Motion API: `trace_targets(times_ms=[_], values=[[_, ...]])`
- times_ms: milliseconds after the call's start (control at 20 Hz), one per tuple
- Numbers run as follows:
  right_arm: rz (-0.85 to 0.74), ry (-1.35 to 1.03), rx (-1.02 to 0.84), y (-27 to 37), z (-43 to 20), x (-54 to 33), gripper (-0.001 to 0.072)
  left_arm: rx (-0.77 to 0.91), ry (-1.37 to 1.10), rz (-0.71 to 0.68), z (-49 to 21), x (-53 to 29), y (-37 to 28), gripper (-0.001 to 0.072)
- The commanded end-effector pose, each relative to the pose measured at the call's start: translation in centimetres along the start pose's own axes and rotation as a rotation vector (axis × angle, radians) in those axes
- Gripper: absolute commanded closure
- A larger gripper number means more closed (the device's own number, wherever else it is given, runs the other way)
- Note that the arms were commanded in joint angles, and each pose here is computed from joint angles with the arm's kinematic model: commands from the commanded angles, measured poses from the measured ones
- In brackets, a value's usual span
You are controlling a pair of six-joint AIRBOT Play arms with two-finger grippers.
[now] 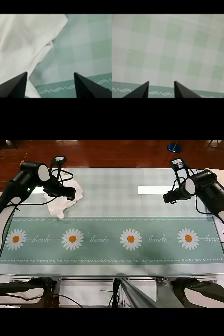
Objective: Fold the shirts.
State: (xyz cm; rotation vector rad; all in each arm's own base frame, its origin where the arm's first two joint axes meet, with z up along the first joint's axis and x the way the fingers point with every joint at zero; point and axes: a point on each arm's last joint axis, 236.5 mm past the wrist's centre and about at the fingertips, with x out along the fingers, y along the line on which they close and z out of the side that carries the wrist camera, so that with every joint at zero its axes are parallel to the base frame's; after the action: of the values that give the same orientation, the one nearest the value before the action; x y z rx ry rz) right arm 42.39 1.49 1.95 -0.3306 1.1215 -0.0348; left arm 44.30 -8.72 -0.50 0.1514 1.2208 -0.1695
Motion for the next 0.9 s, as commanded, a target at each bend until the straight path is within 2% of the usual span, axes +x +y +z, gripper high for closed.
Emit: trace_targets(times_ms=[0,150,300,550,850], values=[[0.003,-0.027,0.0,0.1,0.6,-0.1,0.0305,0.038,-0.079,0.036,1.9,0.0,1.3,-0.0013],[0.004,-0.045,-0.001,0.1,1.1,-0.1,0.0305,0.114,-0.257,0.1,6.1,-1.0,3.8,-0.0013],[0.005,-0.046,-0.002,0.1,1.1,-0.1,0.0305,0.06,-0.44,0.14,10.1,-1.9,6.9,-0.0013],[0.005,-0.045,0.0,0.2,1.1,-0.1,0.0305,-0.089,-0.261,0.125,5.9,3.3,10.4,-0.0013],[0.012,-0.041,0.005,0.3,1.0,-0.1,0.0305,-0.058,-0.004,0.003,0.1,9.3,7.8,-0.0003]])
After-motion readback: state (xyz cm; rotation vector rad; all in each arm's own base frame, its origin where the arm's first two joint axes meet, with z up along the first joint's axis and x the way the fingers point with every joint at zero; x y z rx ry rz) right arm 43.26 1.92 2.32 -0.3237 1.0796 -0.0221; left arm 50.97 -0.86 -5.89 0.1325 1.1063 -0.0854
